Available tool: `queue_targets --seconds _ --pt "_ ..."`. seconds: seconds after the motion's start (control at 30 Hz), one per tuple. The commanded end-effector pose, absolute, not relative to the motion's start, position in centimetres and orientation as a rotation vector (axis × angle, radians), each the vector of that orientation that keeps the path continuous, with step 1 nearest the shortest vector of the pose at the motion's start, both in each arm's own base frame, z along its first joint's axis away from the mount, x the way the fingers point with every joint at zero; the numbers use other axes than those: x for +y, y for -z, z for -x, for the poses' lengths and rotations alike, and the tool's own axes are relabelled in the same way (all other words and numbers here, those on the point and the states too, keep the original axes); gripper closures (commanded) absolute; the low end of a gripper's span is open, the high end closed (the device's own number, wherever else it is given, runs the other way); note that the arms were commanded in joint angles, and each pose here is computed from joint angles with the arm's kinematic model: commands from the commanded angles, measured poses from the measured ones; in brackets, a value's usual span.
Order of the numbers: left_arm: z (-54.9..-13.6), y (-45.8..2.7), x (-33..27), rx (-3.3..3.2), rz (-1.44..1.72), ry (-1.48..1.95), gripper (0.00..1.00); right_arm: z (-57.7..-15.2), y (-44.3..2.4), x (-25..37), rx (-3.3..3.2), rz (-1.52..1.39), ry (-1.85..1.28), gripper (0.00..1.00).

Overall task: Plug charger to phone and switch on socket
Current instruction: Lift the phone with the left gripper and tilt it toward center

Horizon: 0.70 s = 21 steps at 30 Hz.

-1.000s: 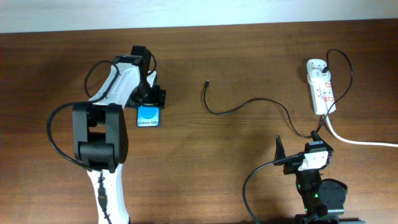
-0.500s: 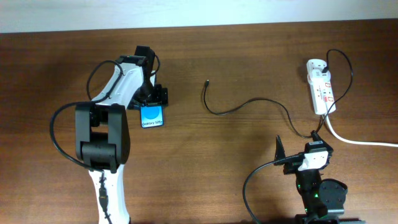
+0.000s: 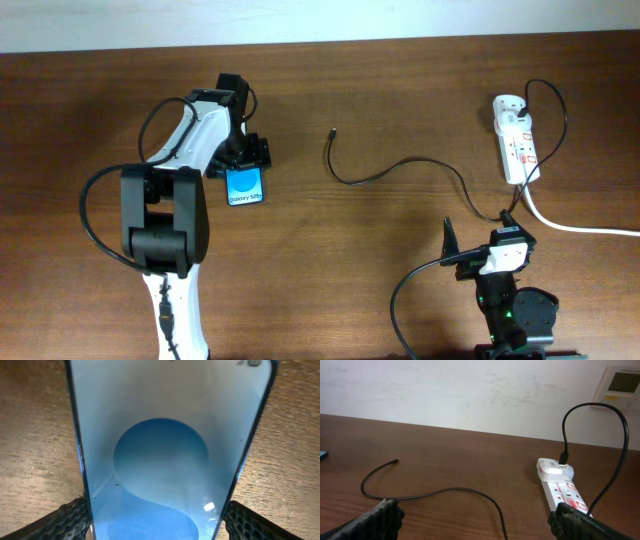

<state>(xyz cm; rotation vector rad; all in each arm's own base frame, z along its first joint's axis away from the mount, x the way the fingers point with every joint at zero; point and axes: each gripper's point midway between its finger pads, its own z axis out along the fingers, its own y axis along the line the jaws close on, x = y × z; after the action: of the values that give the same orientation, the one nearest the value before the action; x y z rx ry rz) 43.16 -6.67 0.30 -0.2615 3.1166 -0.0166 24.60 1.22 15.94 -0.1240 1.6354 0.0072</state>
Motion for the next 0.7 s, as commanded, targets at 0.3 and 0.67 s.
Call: queue_targets --seconds 0.3,0.67 --pt "-43.6 0.2 -6.8 3.118 0.141 0.011 0.15 -24.6 -15.7 1.4 1.638 0.124 -0.018 0.02" --pt "-44.4 -1.9 -7.0 3.102 0.141 0.017 0.24 -24.6 -15.7 1.4 1.638 0.124 -0.018 0.02"
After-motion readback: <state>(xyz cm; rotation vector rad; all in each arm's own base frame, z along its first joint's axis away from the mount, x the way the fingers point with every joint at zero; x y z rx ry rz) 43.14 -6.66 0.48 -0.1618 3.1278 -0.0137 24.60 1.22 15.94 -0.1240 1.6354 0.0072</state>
